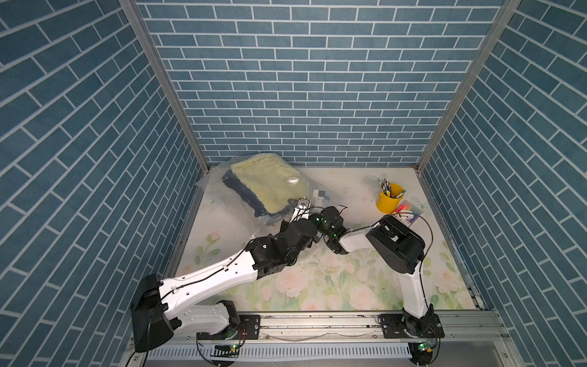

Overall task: Take the blanket out of the vacuum bag
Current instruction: Take out the blanket from the vacuum bag.

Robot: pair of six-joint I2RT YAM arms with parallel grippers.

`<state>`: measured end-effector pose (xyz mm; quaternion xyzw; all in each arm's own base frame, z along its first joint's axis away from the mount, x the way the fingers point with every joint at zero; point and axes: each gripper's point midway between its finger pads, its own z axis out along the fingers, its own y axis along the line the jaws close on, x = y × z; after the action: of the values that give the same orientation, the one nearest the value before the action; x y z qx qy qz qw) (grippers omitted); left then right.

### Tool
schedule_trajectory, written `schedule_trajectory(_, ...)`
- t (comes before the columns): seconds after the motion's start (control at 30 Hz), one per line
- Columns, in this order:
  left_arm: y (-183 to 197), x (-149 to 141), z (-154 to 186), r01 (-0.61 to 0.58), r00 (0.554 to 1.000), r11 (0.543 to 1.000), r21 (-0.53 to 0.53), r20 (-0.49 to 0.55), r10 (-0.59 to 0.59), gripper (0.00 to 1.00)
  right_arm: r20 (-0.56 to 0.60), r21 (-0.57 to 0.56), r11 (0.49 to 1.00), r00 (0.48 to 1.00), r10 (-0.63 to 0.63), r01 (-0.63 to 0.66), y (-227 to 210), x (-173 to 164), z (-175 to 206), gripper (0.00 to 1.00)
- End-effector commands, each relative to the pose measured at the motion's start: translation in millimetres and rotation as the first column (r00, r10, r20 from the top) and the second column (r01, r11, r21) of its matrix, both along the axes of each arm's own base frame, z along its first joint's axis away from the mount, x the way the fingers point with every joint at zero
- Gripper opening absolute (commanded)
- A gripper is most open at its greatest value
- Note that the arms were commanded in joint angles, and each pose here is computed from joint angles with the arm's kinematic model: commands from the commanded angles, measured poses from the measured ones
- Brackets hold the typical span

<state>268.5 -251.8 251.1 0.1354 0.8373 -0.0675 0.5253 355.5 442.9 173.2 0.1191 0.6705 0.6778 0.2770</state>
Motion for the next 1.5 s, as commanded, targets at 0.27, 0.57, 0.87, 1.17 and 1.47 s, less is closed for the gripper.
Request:
schedule_trajectory(0.27, 7, 2, 11, -0.038, 0.999, 0.999, -0.006, 0.033, 0.038, 0.20, -0.041, -0.009, 1.000, 0.999, 0.019, -0.019, 12, 12, -21, 0.53)
schedule_trajectory(0.57, 11, -1, 1, -0.043, 0.999, 0.999, -0.003, 0.013, 0.043, 0.20, -0.013, -0.026, 1.000, 1.000, 0.002, -0.003, 12, 31, -29, 0.49)
schedule_trajectory(0.87, 16, -2, -8, -0.062, 0.998, 0.998, 0.013, 0.003, 0.062, 0.20, 0.008, -0.008, 1.000, 1.000, 0.029, -0.029, 15, 32, -21, 0.44)
schedule_trajectory(1.17, 19, -1, -3, -0.071, 0.997, 0.997, 0.011, 0.017, 0.071, 0.20, 0.046, 0.012, 0.998, 0.997, 0.062, -0.063, 23, 36, 0, 0.28)
schedule_trajectory(1.47, 22, 2, 10, -0.096, 0.994, 0.995, 0.006, 0.049, 0.096, 0.21, 0.077, 0.017, 0.996, 0.994, 0.083, -0.084, 18, 25, 13, 0.03)
